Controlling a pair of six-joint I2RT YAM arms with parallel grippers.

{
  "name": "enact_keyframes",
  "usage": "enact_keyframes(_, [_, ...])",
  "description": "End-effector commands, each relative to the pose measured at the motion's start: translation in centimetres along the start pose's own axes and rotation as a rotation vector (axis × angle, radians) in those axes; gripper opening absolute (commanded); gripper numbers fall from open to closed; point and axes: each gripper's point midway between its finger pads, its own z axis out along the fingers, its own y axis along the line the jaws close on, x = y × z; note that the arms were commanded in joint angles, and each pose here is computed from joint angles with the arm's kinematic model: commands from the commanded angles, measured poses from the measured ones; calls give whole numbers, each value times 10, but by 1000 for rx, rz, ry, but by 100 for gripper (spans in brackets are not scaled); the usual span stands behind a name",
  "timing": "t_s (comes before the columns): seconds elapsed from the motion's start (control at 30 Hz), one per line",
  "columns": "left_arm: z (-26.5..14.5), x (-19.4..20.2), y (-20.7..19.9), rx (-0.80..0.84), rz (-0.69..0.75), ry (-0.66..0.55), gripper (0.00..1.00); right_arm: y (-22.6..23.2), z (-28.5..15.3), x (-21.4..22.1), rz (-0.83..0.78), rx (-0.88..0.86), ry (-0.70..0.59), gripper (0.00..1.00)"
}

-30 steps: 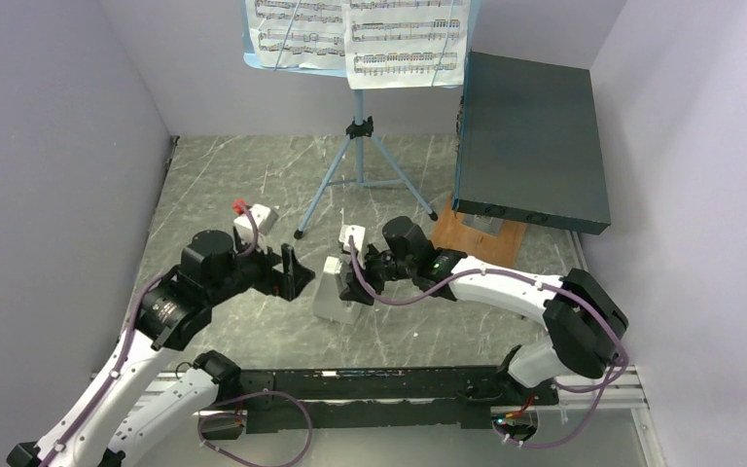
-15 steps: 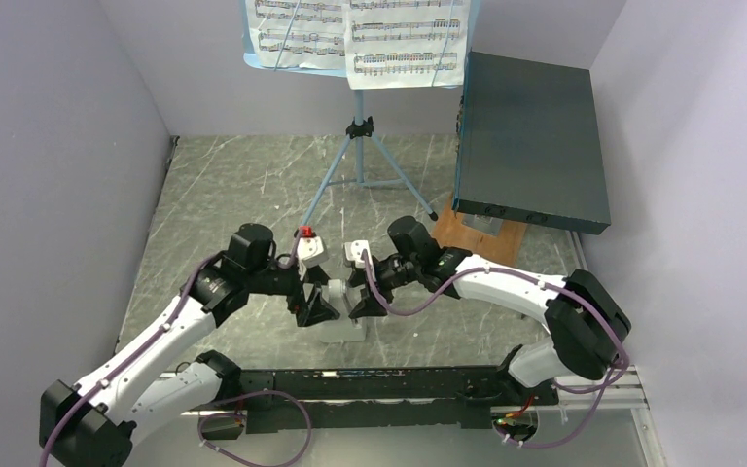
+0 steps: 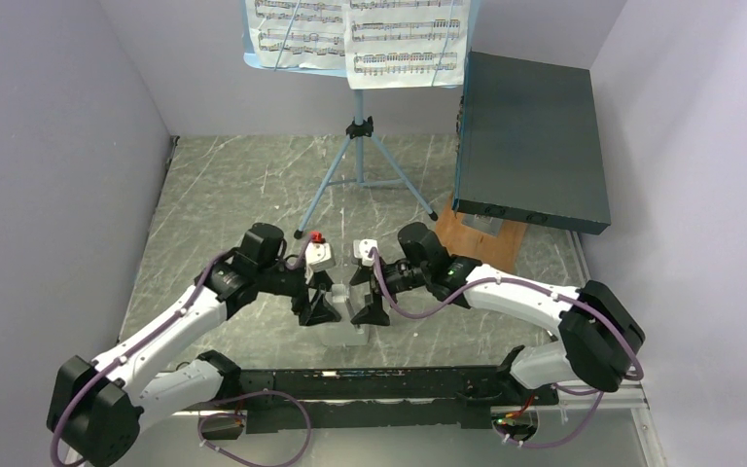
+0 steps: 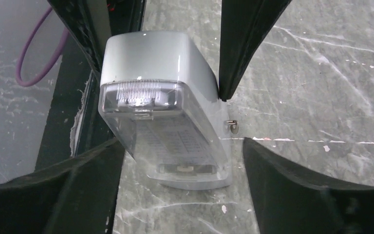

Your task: Set up the instrument practice props

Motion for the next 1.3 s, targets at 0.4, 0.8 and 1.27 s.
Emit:
enact_keyframes(0.4, [10, -8, -19, 136, 49, -3, 59, -5, -7, -28, 8, 64, -101, 81])
enact_keyframes(0.8, [18, -16, -34, 179, 85, -41, 74, 0, -15, -30, 20, 91, -118, 86])
enact_keyframes(1.27, [17, -13, -28, 144, 105, -7, 42, 12, -24, -13, 34, 91, -86, 91])
